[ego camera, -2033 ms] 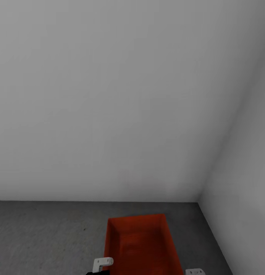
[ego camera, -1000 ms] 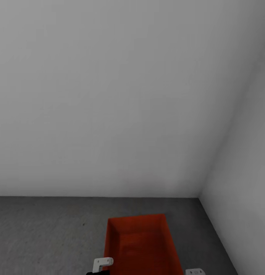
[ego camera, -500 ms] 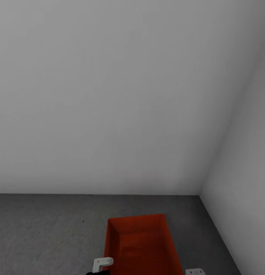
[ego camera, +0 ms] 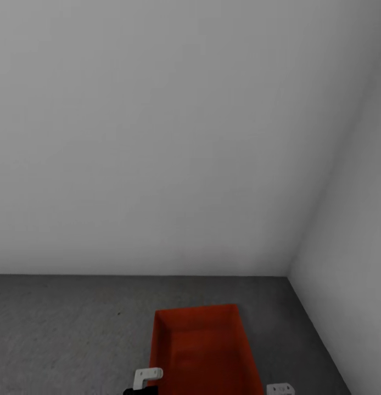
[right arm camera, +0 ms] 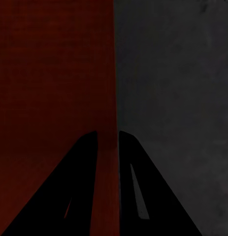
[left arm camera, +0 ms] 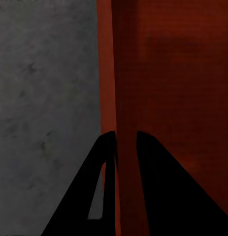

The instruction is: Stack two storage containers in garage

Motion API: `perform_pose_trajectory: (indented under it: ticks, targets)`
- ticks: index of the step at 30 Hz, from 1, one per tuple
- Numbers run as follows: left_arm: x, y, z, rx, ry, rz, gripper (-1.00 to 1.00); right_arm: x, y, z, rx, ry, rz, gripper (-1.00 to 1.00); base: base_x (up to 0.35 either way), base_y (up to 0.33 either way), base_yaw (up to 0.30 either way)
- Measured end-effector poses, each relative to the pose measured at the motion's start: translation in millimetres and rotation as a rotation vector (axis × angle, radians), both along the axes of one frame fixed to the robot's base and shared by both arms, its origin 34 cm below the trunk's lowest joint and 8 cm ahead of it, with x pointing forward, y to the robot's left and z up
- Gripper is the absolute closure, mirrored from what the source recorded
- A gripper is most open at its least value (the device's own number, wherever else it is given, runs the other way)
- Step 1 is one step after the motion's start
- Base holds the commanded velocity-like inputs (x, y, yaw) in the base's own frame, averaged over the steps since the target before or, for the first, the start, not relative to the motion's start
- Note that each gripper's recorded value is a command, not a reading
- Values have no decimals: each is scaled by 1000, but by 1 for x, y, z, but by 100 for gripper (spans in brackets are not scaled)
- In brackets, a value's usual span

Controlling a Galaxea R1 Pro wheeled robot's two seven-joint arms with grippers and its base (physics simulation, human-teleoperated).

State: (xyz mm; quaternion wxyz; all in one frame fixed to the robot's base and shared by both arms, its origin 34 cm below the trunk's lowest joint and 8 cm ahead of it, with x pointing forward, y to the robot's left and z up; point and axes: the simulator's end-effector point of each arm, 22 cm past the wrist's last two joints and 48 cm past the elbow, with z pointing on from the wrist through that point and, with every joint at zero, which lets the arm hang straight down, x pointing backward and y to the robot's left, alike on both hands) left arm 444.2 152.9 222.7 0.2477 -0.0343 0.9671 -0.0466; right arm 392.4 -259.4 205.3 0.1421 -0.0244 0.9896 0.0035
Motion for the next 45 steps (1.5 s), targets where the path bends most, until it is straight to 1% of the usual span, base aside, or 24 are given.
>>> perform_pose_trajectory:
  ticks: [11,33,34,35,37,38,39,40,45]
  targets:
    - [2,-1,-11,3,-39,-5,100,1,0,-14,2,-41,-2,100,0,0,0]
    - [2,-1,-11,3,-41,-5,100,0,0,-14,3,-41,-3,100,0,0,0]
    - [2,-1,-11,3,-41,-5,-100,0,0,-14,2,-41,-3,100,0,0,0]
    - [-3,10,-18,-10,-30,-34,-100,-2,3,-17,19,-36,5,100,0,0,0]
    - [-3,35,-26,17,-19,-28,-100,2,6,-20,29,-38,14,100,0,0,0]
    - [-4,39,-28,29,-15,-21,-100,3,7,-20,34,-38,15,-100,0,0,0]
    - [-5,40,-32,32,-8,-20,-100,-16,12,-29,55,45,1,-100,0,0,0]
    - [-6,40,-33,32,-5,-21,-100,-23,11,-33,54,63,1,-100,0,0,0]
    - [-6,39,-33,32,-5,-21,-100,-23,11,-33,54,63,0,-100,0,0,0]
